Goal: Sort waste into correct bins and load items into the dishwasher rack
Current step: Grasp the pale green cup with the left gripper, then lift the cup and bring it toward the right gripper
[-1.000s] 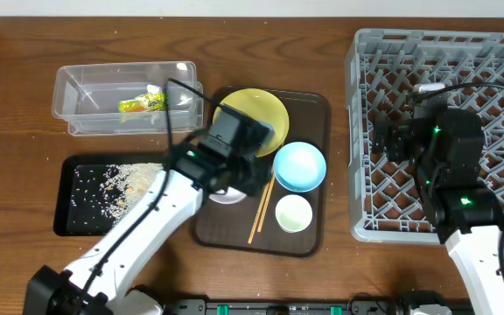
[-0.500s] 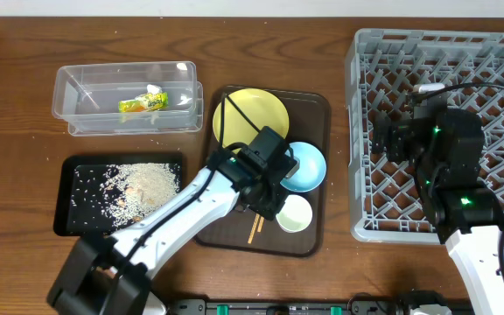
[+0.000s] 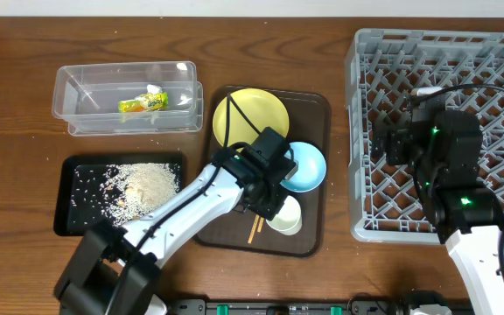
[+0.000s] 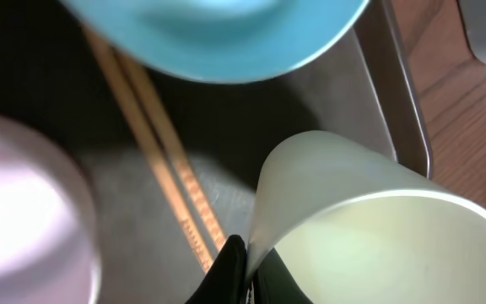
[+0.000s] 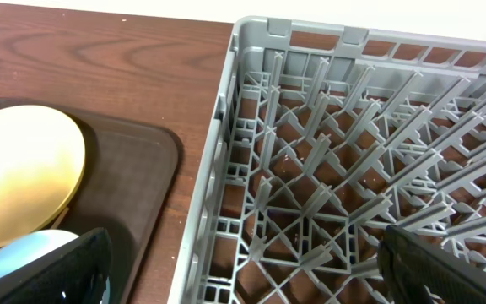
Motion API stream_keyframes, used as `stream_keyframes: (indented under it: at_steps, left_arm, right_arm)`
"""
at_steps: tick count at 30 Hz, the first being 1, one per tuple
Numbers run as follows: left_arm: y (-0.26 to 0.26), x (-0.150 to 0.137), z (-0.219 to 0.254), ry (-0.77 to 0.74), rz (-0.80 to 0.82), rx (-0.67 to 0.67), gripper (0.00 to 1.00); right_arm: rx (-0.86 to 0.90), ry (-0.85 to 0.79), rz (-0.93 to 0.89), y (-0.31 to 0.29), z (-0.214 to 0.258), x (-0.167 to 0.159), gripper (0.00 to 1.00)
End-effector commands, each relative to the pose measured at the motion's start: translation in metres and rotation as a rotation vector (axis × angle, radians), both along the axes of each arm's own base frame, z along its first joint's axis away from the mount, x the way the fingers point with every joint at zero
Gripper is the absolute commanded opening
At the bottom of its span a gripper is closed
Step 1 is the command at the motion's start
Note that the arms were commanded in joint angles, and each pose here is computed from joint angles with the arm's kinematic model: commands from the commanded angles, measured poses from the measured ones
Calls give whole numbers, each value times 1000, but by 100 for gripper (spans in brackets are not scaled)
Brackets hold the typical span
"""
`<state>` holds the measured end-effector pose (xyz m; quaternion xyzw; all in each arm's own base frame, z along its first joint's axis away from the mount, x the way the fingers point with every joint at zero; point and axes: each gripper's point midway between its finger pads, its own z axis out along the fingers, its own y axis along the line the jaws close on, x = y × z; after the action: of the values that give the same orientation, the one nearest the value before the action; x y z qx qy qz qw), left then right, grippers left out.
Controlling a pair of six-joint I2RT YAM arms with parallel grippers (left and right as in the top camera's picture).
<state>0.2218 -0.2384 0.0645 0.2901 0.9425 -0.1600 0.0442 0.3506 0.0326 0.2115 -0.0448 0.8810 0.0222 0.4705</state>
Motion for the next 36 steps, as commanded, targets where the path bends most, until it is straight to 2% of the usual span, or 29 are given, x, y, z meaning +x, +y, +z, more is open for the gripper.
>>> stream_keyframes:
  at_steps: [1,3,9,14,17,25,31,36]
  left_arm:
    - [8,25,42,-82,80,-86,6]
    - [17,38,61,-110,136,-148,6]
    - [41,92,114,-119,367,-480,6]
    - [48,121,144,5,454,-782,6]
    - [47,124,143,123,466,-870,6]
    - [29,109,130,376,389,-986,6]
    - [26,108,124,411,396,-982,6]
    - [25,106,127,437,396,-995,6]
  right_arm:
    - [-6,-20,-5,-3,9,2,99]
    - [-6,-21,-5,-3,9,3,99]
    - [61,-1,98,19,4,3,99]
    - [243,71,357,71,-7,-8,99]
    - [347,131,484,95,-17,-15,99]
    - [592,173,851,152,-17,-34,99]
    - [700,167,1073,185,-15,-48,99]
    - [680,125,1142,201,-17,-48,99]
